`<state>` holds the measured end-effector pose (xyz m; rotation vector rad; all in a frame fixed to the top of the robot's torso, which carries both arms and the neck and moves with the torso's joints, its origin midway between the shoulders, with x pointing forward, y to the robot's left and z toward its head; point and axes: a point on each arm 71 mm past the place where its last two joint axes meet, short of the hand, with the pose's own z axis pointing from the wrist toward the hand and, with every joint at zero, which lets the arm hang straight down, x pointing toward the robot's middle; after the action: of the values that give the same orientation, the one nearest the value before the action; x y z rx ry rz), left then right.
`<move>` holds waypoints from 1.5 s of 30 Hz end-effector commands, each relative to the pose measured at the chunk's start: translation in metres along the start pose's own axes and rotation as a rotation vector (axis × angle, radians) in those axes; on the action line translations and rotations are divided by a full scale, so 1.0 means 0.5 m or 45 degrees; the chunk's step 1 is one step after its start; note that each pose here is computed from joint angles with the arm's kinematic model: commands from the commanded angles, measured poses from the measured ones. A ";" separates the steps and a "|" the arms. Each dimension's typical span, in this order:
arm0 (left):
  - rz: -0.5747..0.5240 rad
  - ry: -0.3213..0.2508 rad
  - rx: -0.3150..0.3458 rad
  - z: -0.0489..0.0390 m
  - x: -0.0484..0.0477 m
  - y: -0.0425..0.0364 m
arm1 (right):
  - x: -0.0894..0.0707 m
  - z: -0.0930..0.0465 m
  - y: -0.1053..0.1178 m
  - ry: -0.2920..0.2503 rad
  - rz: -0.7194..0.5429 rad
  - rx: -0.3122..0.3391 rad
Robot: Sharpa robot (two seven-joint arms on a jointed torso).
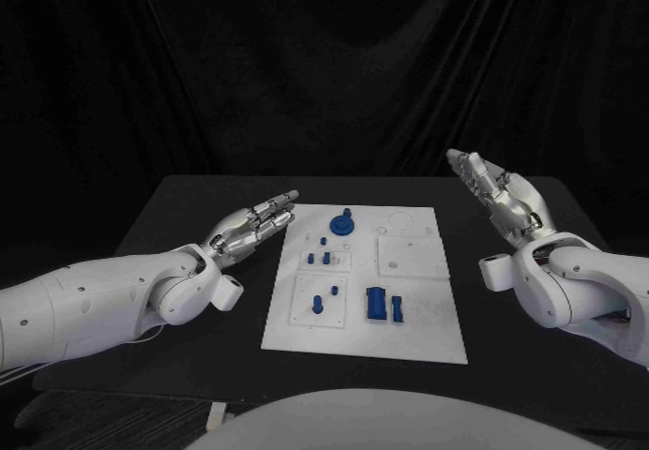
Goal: Assemble the parts on the task board
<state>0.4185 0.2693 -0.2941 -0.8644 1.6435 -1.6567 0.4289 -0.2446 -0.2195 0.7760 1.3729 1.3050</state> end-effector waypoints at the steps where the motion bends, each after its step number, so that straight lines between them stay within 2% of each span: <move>1: 0.002 -0.019 0.010 0.007 0.003 -0.004 | 0.004 0.007 0.000 -0.026 0.014 0.012; 4: 0.010 -0.055 0.018 0.017 0.006 -0.011 | 0.014 0.021 0.001 -0.070 0.050 0.032; 8: 0.024 -0.132 0.032 0.038 0.013 -0.024 | 0.037 0.048 0.001 -0.163 0.132 0.084; 11: 0.036 -0.230 0.044 0.062 0.021 -0.042 | 0.060 0.072 0.000 -0.250 0.217 0.144; 14: 0.041 -0.323 0.051 0.084 0.030 -0.059 | 0.074 0.083 0.000 -0.296 0.266 0.182; 20: 0.036 -0.529 0.046 0.124 0.051 -0.096 | 0.084 0.091 -0.001 -0.329 0.303 0.212; 26: 0.018 -0.685 0.024 0.149 0.068 -0.124 | 0.084 0.091 -0.001 -0.329 0.303 0.212; 33: 0.006 -0.757 0.008 0.159 0.077 -0.138 | 0.084 0.091 -0.001 -0.329 0.303 0.212; 45: 0.005 -0.762 0.007 0.160 0.077 -0.139 | 0.084 0.091 -0.001 -0.329 0.303 0.212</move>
<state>0.4613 0.1922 -0.2261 -1.1979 1.2341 -1.2478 0.4620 -0.1915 -0.2230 1.1980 1.2154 1.2471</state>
